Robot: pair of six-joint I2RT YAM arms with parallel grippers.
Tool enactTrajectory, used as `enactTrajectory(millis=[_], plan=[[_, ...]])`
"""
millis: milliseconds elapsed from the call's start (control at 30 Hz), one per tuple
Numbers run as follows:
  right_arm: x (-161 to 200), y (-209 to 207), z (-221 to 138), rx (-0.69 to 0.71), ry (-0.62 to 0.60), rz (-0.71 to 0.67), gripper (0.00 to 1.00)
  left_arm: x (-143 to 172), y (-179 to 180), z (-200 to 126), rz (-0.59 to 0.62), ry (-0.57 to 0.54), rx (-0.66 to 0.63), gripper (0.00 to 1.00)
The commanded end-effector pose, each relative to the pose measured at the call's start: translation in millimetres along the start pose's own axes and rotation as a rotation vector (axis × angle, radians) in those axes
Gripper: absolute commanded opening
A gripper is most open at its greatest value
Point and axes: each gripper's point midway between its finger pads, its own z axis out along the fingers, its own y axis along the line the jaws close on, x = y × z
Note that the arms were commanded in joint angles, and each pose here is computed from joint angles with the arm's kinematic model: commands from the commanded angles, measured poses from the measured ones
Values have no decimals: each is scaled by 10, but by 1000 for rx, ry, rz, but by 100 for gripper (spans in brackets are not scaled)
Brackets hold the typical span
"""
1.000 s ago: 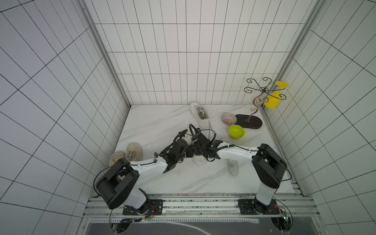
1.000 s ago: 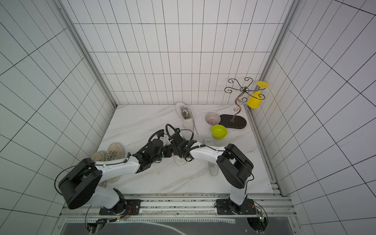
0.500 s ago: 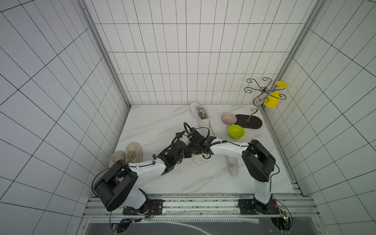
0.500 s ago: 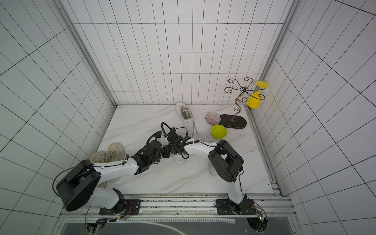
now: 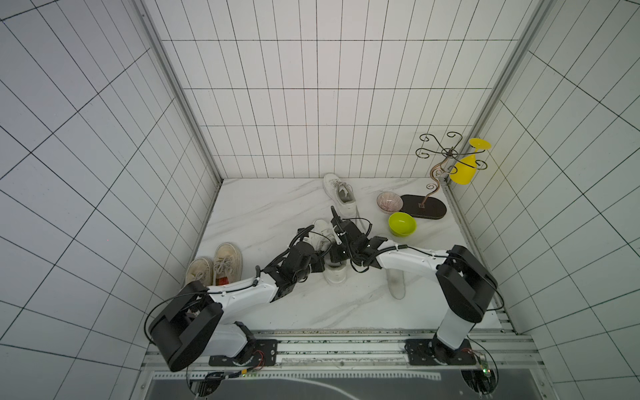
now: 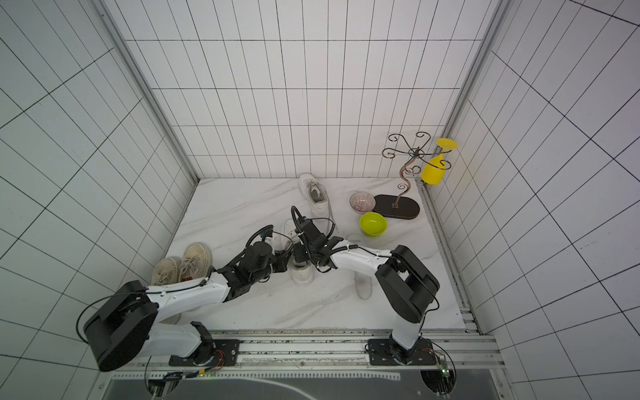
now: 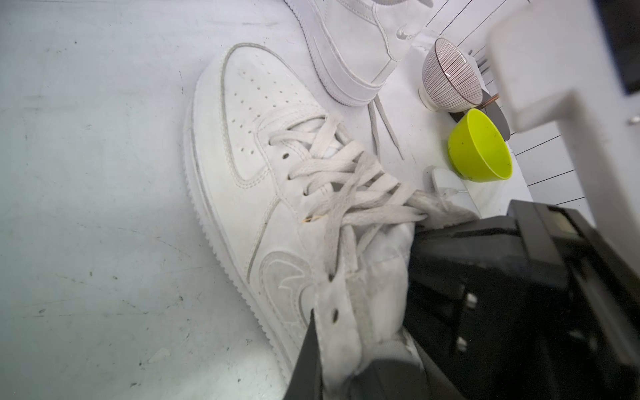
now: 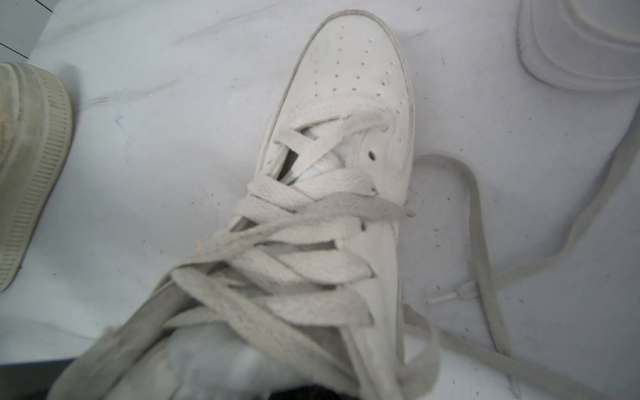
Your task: Remove the insole from the shoe
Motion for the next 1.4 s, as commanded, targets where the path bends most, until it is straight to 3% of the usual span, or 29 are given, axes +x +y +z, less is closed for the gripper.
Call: enactTrajectory(millis=[0, 567, 933, 1067, 1133, 1367], plan=[[-39, -153, -145, -13, -58, 42, 0, -125, 288, -54, -8, -56, -116, 0], [-173, 448, -798, -352, -287, -67, 0, -214, 671, 5, -19, -32, -263, 0], [-142, 687, -1132, -489, -374, -163, 0, -238, 664, 46, 10, -16, -270, 0], [-115, 845, -1187, -520, -375, -210, 0, -206, 639, 92, 30, 12, -264, 0], [-177, 850, -1335, -529, -440, -203, 0, -187, 666, 103, 32, 25, -281, 0], [-272, 546, -1505, -367, -513, -172, 0, -290, 687, 11, 57, -11, -309, 0]])
